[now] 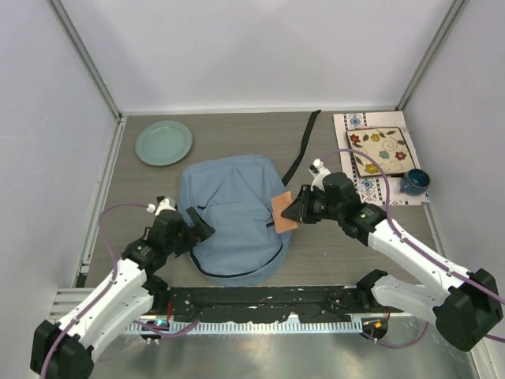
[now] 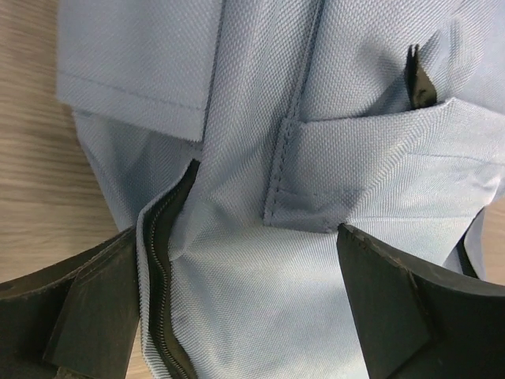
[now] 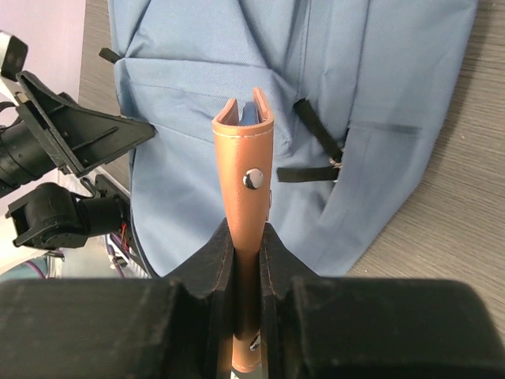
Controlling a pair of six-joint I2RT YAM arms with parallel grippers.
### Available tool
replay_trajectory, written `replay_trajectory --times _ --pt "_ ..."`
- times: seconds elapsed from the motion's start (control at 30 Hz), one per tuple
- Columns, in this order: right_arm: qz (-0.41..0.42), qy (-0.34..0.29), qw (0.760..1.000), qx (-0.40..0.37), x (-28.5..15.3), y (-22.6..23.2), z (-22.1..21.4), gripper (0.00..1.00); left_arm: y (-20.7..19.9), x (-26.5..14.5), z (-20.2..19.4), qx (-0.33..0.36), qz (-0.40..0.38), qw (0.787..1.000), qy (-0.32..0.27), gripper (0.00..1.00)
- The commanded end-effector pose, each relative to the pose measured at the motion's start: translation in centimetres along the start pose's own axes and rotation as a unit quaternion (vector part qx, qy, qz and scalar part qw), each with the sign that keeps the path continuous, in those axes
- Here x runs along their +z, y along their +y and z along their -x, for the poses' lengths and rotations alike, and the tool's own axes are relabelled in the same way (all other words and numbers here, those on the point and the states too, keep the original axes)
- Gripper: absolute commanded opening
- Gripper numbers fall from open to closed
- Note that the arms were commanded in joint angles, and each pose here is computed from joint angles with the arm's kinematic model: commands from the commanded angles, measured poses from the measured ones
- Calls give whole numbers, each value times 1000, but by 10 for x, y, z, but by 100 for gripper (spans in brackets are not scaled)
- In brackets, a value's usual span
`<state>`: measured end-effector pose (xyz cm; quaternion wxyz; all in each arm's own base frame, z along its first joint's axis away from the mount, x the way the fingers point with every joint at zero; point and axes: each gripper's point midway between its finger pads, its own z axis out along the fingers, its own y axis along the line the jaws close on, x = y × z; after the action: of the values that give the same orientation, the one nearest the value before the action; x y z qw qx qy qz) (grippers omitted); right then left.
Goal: Pack the student bag
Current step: Adjust the student bag at the center of the board.
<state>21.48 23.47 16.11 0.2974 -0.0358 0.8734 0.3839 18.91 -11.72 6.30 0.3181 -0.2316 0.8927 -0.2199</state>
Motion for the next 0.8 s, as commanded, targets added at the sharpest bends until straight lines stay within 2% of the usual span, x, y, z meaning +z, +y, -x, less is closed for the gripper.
replay_trajectory --times 0.0,0.4,0.63,0.77 --pt "10 -34 999 9 -3 5 18 1 -67 1 5 -5 -128 991 30 100" --pt "-12 -56 997 47 -8 -16 33 1 -94 17 21 41 -121 991 45 100" --pt "-25 -73 994 80 -12 -30 47 1 -71 10 28 45 -51 997 31 100" --pt "-33 -87 991 91 -15 -35 53 1 -50 -8 44 42 4 999 -11 100"
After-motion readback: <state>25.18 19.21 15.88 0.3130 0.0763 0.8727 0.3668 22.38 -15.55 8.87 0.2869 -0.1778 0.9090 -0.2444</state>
